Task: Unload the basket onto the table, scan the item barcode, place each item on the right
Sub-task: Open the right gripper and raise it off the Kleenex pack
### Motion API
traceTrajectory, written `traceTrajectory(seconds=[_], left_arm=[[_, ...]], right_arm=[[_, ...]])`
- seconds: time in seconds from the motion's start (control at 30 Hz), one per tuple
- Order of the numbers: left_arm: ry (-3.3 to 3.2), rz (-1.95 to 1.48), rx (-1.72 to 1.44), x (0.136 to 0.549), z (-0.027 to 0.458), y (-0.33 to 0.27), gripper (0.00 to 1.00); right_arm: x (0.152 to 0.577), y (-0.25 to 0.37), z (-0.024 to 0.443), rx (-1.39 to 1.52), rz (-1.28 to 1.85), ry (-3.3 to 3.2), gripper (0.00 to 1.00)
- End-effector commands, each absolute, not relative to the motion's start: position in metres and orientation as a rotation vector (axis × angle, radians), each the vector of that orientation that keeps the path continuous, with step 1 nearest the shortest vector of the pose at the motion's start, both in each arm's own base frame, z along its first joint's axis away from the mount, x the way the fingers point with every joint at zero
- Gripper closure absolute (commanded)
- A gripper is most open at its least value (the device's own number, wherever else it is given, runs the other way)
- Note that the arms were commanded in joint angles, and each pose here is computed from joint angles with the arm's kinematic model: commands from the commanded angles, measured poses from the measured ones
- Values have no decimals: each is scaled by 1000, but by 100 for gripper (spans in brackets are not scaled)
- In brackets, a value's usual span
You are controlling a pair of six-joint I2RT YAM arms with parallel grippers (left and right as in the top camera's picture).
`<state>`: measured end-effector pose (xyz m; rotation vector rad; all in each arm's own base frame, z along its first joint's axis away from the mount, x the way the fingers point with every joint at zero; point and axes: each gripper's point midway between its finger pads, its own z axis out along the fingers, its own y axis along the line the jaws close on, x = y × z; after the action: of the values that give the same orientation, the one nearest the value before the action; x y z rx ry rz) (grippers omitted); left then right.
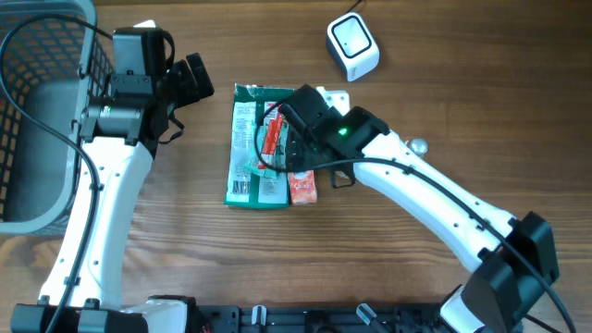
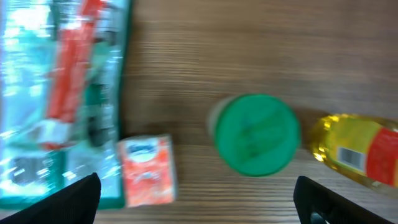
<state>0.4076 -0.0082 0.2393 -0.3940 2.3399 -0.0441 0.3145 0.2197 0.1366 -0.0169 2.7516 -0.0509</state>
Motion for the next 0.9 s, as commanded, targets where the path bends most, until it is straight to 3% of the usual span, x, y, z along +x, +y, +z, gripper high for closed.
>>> traceTrajectory(seconds=[0.0, 0.87], left_arm=[[2324, -25, -374, 409, 246, -5, 0], [2324, -25, -374, 409, 246, -5, 0]], right_arm=[[324, 189, 113, 121, -186, 2768, 0], [332, 183, 53, 80, -115, 2766, 0]])
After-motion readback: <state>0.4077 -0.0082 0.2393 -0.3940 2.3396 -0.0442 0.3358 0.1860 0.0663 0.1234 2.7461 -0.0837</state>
